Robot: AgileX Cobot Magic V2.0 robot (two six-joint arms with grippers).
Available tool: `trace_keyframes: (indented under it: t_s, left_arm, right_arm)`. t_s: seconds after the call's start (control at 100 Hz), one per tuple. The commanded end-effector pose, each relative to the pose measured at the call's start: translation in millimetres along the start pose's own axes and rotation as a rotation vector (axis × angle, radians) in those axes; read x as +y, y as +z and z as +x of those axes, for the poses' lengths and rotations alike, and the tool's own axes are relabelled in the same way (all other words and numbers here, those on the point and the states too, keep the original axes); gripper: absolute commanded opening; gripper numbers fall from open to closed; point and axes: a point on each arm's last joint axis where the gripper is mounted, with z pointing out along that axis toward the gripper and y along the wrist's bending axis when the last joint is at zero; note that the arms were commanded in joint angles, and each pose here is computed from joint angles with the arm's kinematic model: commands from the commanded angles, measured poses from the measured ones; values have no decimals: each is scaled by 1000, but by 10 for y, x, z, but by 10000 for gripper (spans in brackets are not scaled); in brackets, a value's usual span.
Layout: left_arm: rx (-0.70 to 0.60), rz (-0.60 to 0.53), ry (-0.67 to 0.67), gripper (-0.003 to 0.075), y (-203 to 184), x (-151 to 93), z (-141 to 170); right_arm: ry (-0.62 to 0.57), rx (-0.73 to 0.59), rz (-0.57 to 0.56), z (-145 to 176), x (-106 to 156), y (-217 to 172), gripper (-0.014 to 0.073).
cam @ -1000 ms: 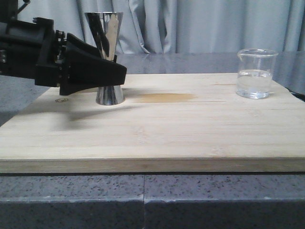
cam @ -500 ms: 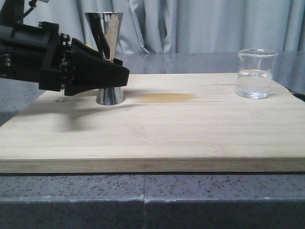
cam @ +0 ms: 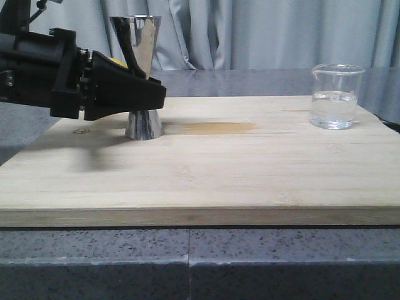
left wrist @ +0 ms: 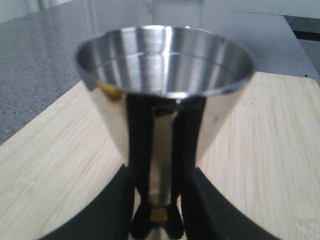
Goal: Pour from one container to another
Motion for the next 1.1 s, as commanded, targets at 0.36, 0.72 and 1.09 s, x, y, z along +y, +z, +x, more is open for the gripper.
trace_keyframes:
  t_s: [0.36, 0.72, 1.09]
  left_arm:
    - [-160, 26, 32, 19, -19, -35, -297]
    - [-160, 26, 32, -18, -19, -35, -297]
    - [-178, 22, 71, -19, -64, -80, -426]
  right_arm:
    - [-17, -100, 16, -144, -16, -42, 606]
    - [-16, -119, 19, -117, -17, -7, 606]
    - [4, -96, 12, 91, -1, 133, 606]
